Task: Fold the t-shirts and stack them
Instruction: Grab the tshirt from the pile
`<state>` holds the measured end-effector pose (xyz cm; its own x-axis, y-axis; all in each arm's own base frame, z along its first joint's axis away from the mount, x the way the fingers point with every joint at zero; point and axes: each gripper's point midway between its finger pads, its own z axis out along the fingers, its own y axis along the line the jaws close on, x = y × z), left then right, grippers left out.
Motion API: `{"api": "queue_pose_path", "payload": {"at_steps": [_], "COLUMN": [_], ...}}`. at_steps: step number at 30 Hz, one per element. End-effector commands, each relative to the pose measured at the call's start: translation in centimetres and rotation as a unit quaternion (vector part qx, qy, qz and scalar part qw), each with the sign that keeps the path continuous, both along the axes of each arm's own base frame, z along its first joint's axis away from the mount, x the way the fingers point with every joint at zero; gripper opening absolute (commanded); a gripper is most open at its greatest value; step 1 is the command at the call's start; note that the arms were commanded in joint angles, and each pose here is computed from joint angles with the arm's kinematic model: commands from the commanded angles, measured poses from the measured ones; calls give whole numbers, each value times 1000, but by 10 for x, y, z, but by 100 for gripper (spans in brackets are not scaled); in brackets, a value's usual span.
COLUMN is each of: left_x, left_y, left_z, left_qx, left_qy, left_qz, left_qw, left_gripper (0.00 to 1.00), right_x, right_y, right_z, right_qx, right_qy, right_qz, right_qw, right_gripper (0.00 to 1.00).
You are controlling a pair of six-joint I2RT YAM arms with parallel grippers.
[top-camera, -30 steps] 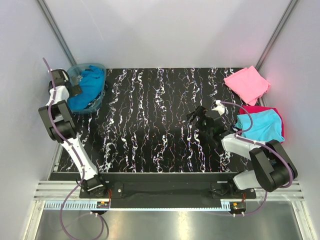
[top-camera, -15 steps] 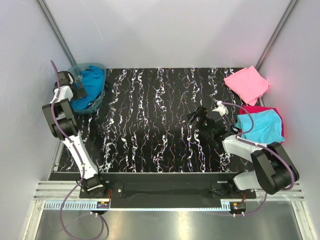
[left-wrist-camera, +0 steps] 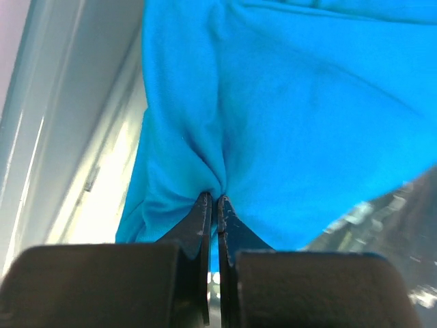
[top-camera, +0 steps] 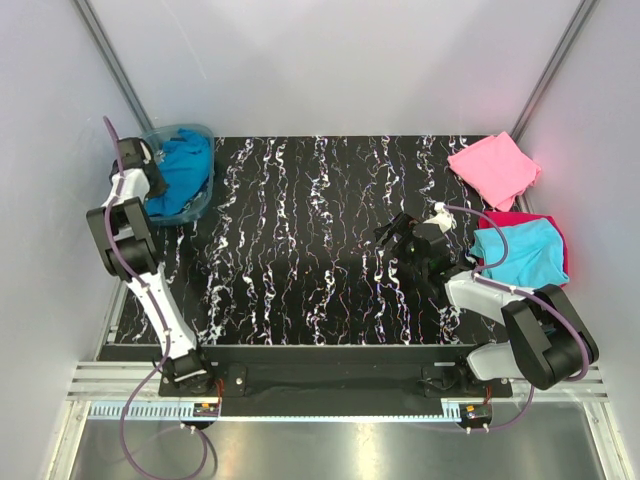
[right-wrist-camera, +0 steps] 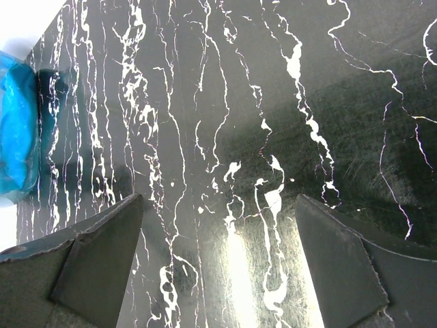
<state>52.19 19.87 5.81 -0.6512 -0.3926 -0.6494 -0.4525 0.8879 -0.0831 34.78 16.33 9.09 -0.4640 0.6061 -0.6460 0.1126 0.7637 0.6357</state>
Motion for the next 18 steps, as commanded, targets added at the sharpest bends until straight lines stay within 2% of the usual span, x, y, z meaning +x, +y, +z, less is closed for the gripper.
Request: {"api": "queue_pose_path", "payload": {"at_steps": [1,5,9,13,15,16,17,18], "left_x": [27,42,48,30,19,10,-5,-14], "left_y": [-37,-77,-128,-211,-237,-280,-298,-316], "left_z": [85,159,243,319,342,349,368,365], "left_qx": [-9,-46,-63,-65,-67,-83,-93,-103], "left_qy": [-108,-206,-298,-362,-383,-389,-406,-403], "left_qz": [-34,-55,-101,-170,-184,-216,-230,-241], "left_qw": [994,976,947,914,903,892,879,877], "left_gripper": [0,0,0,0,0,0,0,0], "right_x": [6,6,6,5,5,5,4,4], "right_y": [2,6,8,8,6,5,4,3], "right_z": [17,15,13,16,18,18,18,18], "right_qx": [19,22,22,19,19,17,15,13], "right_qy": [-28,-26,-23,-29,-35,-38,-39,-40], "right_qz": [-1,7,13,15,15,14,12,10], "right_qw": [999,999,999,999,999,999,999,999], "right_gripper": [100,100,100,100,100,100,100,100]}}
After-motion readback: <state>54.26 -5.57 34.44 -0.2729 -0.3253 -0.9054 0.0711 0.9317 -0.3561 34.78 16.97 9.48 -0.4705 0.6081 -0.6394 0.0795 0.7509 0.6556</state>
